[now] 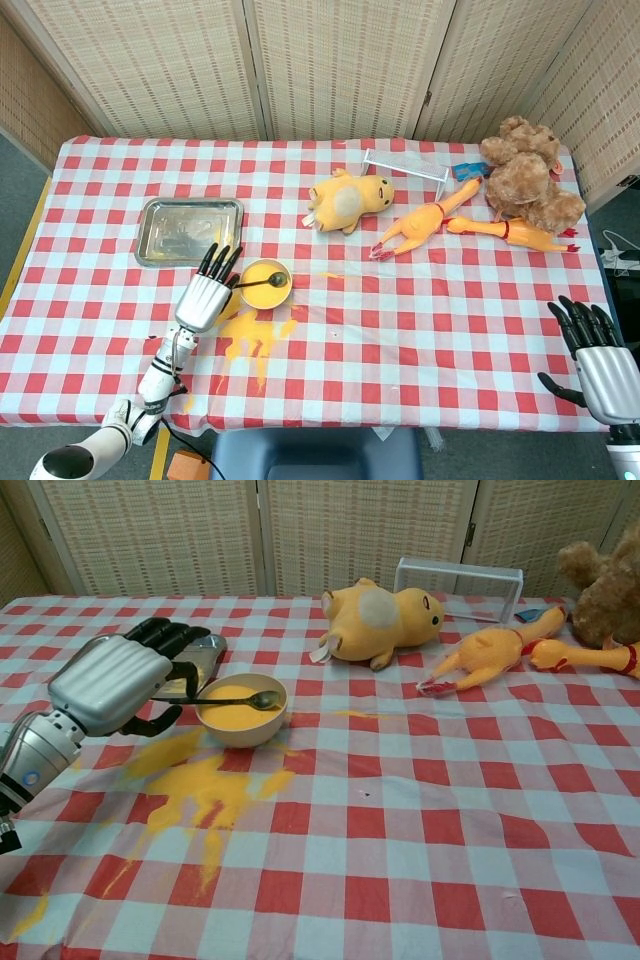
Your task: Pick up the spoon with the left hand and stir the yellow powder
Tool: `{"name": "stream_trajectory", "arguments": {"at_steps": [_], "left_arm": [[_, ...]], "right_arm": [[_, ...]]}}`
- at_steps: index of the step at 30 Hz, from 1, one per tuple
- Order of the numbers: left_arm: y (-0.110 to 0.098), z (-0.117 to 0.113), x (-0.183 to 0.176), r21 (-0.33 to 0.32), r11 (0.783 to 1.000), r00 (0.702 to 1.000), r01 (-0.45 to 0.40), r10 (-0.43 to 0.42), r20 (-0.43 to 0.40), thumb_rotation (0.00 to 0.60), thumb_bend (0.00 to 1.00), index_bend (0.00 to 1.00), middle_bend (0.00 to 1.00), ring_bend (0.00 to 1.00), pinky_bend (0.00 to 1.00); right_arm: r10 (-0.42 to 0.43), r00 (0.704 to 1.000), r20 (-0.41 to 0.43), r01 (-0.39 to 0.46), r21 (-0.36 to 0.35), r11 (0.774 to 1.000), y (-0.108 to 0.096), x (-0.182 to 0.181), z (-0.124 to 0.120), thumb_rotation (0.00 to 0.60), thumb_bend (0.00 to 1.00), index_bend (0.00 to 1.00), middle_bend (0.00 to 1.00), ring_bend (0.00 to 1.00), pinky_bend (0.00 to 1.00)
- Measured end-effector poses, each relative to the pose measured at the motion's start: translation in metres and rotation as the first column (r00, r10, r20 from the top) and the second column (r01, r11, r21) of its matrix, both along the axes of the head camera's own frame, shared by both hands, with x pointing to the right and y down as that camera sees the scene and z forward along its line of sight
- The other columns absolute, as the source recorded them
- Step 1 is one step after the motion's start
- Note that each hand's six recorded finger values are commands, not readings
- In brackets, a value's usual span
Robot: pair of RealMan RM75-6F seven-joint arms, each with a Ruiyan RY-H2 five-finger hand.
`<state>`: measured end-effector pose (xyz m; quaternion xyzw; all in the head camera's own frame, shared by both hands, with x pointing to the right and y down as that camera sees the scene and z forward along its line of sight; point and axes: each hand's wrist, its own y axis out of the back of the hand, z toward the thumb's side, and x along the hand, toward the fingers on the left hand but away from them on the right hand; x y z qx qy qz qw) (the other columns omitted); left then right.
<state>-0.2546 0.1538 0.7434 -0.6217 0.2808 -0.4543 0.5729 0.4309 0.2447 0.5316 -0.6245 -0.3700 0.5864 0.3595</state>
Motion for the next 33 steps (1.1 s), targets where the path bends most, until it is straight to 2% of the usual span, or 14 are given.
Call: {"name": "stream_trajectory", "arguments": {"at_steps": [33], "left_arm": [[-0.003, 0.0016, 0.0001, 0.001, 1.0, 1.0, 0.006, -0.006, 0.014, 0.6, 0.47, 0.49, 0.02, 0.0, 0.0]], "right_arm": [[0.002, 1.0, -0.003, -0.002, -0.001, 1.0, -0.0001, 0.0003, 0.0009, 0.6, 0.09, 0.0, 0.0, 0.0, 0.0]]}}
